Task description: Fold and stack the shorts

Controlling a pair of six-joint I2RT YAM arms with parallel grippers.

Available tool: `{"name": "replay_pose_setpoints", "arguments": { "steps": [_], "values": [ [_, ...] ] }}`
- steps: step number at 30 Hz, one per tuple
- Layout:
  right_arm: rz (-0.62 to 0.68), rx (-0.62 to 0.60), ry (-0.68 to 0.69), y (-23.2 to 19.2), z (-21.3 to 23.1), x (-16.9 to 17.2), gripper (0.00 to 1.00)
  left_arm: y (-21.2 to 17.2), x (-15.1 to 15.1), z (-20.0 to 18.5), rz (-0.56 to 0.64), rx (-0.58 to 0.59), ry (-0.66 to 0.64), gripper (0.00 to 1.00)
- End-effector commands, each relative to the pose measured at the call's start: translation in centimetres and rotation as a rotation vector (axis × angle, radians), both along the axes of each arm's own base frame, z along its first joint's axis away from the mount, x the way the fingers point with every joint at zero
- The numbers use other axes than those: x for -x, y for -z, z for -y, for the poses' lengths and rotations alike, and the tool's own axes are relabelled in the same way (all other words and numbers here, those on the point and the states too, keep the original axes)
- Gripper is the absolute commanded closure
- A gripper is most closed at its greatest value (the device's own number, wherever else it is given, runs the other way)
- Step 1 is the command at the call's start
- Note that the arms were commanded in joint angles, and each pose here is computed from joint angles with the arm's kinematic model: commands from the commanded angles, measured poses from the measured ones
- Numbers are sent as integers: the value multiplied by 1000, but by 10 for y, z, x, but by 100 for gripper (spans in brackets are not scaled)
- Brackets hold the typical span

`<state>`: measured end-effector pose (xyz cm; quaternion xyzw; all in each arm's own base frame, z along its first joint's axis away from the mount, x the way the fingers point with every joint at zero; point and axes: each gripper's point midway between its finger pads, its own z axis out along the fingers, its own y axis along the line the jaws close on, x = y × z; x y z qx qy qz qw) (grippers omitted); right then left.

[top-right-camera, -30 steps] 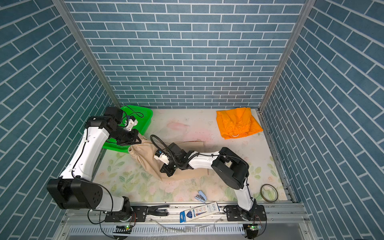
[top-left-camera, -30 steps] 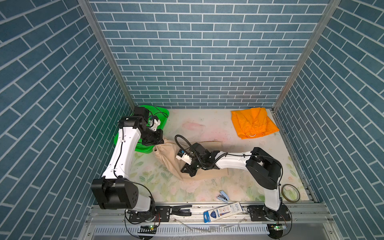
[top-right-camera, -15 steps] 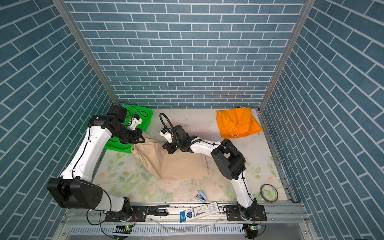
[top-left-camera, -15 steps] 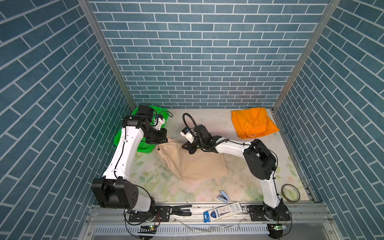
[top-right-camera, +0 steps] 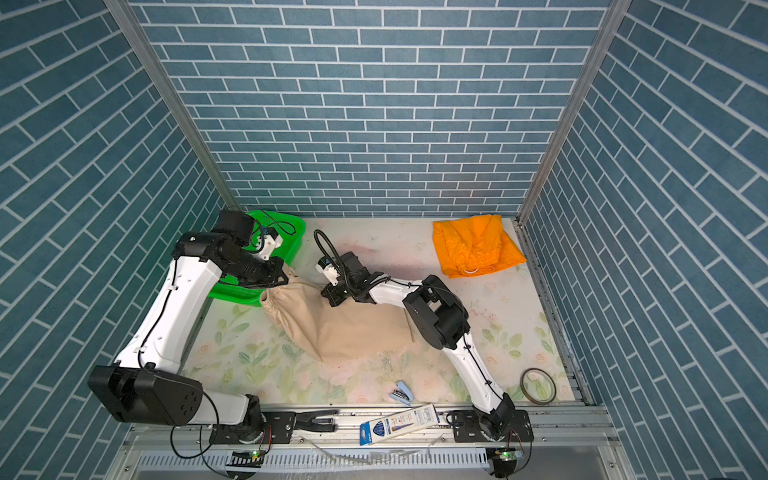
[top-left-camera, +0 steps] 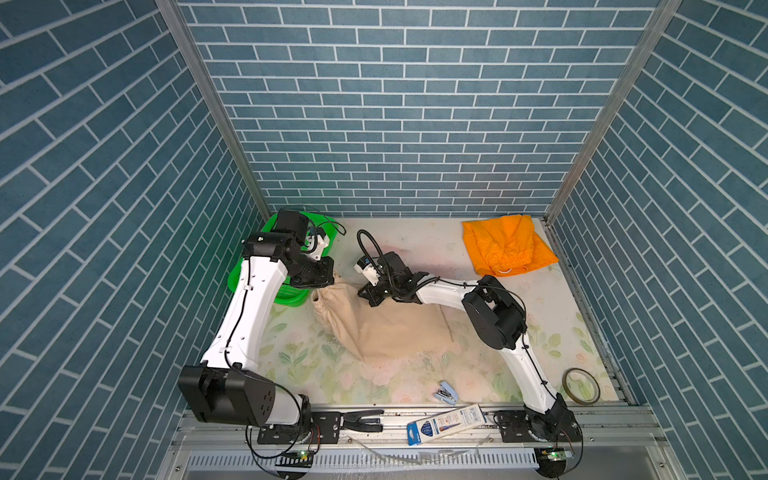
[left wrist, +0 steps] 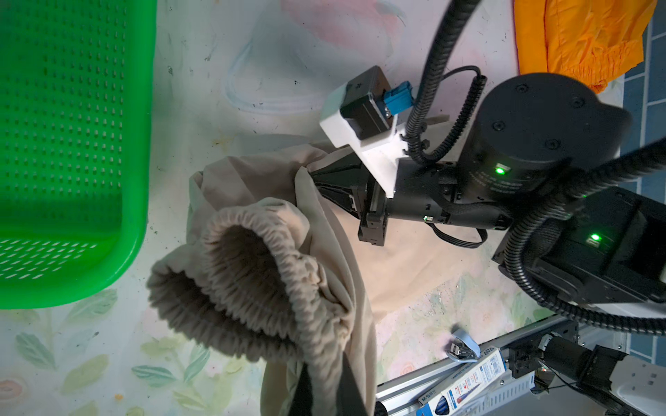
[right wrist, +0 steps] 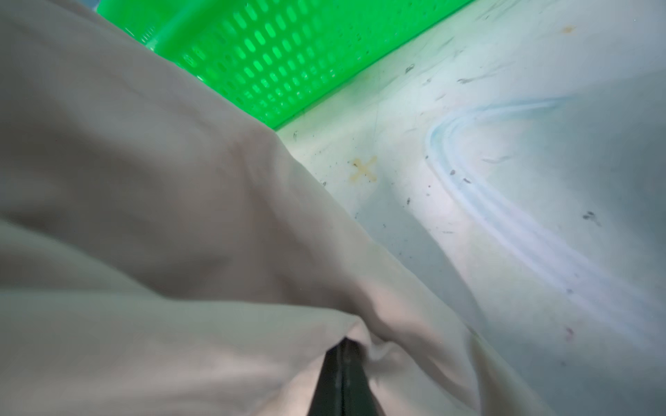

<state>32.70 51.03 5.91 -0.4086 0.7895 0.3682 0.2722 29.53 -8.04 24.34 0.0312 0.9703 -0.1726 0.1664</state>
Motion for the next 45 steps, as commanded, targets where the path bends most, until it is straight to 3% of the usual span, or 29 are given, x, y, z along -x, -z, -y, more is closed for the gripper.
{"name": "replay_pose_setpoints", "arguments": {
  "steps": [1, 8, 14, 19, 24, 27, 32, 38, 41, 45],
  "values": [
    [55, -60, 20, -51, 16, 5, 100, -3, -4, -1, 24, -9, -10, 100],
    [6, -4, -134, -43, 56, 88, 100, -2, -14, -5, 12, -45, -18, 100],
    [-54, 85, -306, -14, 46, 162, 100, -8, -20, 5, 19, -33, 5, 100],
    [-99, 127, -369, 13, 35, 193, 100, -11, -20, 6, 18, -51, 10, 100],
    [-117, 161, -360, 26, 21, 188, 100, -11, -18, 5, 11, -69, 8, 100],
    [-123, 79, -313, 4, 24, 176, 100, -6, -18, 5, 0, -125, 2, 100],
    [-208, -42, -50, -29, 83, 123, 100, 5, -20, 20, -50, -165, 16, 100],
    [-301, 151, 292, 5, 192, 93, 100, 11, -26, 59, -72, -219, 70, 100],
    [-320, 233, 351, 22, 223, 102, 100, 20, -31, 81, -82, -240, 91, 100],
    [-358, 248, 334, 38, 232, 116, 100, 29, -36, 118, -85, -243, 129, 100]
  ]
}}
